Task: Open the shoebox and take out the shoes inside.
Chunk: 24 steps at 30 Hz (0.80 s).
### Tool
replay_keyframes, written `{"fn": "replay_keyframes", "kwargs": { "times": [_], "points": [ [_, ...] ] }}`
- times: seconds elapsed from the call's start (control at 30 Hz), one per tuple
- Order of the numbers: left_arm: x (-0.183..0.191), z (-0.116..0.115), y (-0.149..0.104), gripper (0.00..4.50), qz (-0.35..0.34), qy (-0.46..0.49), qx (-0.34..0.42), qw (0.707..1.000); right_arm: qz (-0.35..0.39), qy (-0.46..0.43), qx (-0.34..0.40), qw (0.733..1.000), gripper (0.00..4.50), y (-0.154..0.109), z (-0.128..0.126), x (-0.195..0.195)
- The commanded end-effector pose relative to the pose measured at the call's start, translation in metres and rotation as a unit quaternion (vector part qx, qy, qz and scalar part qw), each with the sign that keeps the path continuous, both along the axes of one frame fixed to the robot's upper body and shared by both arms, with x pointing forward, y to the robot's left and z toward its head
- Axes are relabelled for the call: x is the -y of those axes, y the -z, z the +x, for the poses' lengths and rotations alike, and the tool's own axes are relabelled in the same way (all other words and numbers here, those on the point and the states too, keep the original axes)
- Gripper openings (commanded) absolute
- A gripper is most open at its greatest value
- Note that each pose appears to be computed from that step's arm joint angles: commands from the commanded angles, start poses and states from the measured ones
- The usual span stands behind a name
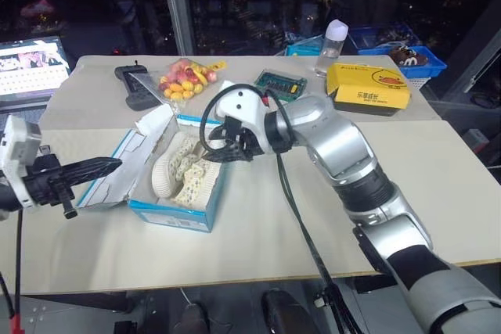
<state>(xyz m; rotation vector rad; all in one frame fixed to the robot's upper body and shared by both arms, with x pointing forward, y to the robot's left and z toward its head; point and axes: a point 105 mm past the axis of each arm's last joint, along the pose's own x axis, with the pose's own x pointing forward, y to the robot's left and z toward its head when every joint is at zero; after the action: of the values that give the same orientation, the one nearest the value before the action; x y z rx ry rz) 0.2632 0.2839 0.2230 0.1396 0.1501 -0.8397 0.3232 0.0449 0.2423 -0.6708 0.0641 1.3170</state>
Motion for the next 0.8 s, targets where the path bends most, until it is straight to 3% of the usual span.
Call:
{"fn": "replay_keyframes", "kwargs": {
  "times": [0.03,0.3,0.63,0.8],
  "points": [
    [0.0,0.002,-0.009,0.0,0.014,0.014,0.02,1.0,0.006,-0.003,0.025,1.0,4.18,-0.008,-0.007,-0.02],
    [-0.001,0.003,-0.006,0.0,0.016,0.017,0.02,1.0,-0.011,0.007,0.001,1.0,4.18,0.022,-0.006,-0.05],
    [-0.002,-0.004,-0.002,0.0,0.012,0.012,0.016,1.0,-0.072,0.058,0.034,0.995,4.18,0.053,0.025,-0.041],
    [-0.003,-0.005,-0.003,0.0,0.012,0.007,0.017,1.0,-0.103,0.054,0.023,0.993,4.18,0.071,0.026,-0.036]
  ]
}}
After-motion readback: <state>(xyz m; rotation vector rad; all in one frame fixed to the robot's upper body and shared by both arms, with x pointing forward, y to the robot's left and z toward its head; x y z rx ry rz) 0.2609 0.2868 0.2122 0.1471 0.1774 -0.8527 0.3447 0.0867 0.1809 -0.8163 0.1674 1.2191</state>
